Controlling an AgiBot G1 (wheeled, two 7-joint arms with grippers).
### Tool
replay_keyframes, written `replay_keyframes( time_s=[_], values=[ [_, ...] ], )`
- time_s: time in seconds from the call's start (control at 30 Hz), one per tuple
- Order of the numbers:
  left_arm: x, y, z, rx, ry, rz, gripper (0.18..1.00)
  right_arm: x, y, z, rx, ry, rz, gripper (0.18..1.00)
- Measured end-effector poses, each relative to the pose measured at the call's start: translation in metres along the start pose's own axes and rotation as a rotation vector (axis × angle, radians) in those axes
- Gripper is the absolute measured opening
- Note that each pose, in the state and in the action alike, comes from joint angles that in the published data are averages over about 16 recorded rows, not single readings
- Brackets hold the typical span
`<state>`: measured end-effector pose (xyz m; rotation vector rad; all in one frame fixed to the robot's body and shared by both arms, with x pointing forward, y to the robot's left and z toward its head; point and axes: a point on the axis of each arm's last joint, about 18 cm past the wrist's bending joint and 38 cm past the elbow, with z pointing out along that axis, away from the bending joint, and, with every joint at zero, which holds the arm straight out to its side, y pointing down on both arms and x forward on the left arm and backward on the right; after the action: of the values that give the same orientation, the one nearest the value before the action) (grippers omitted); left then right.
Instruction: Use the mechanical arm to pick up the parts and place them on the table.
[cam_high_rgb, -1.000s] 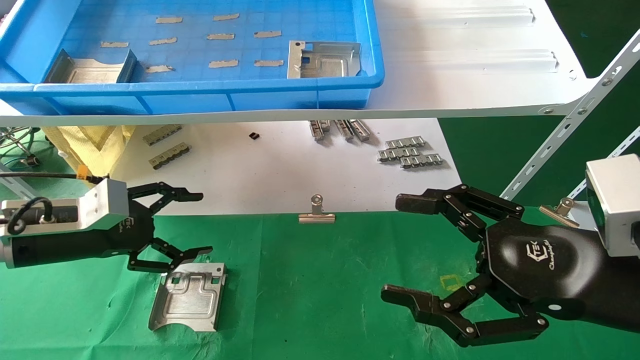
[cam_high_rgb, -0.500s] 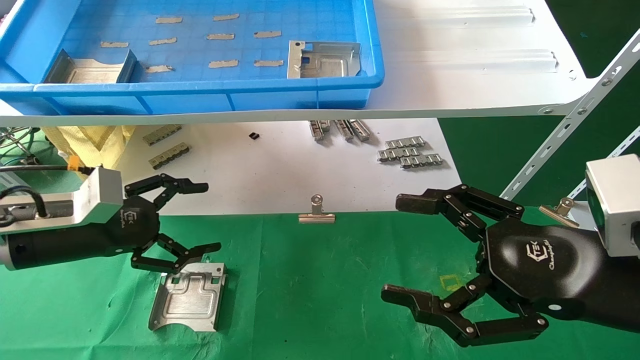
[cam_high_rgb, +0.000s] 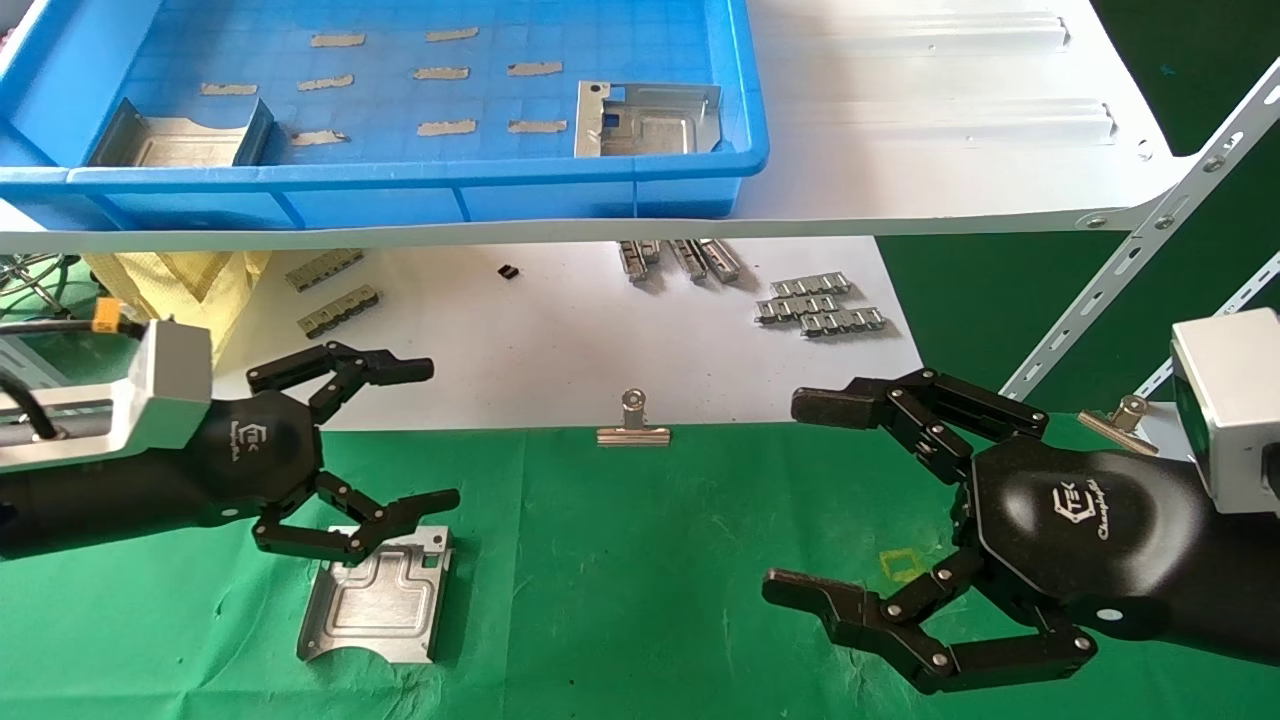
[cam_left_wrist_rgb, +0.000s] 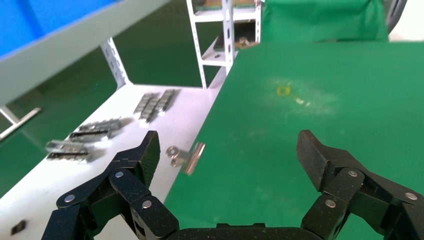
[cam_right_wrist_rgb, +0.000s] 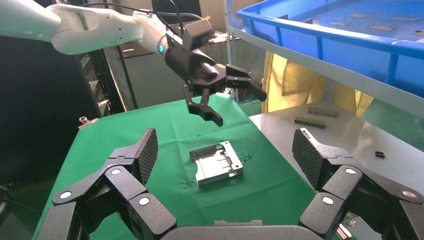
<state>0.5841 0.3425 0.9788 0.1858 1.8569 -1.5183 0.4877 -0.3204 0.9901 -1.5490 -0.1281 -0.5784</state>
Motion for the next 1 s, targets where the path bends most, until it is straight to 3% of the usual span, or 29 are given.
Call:
replay_keyframes(
  time_s=[1.0],
  values=[
    [0.076,-0.074,-0.008,0.151,0.160,-0.128,1.001,0.000,0.000,0.000,0.000,0.000,0.000,1.001]
  ],
)
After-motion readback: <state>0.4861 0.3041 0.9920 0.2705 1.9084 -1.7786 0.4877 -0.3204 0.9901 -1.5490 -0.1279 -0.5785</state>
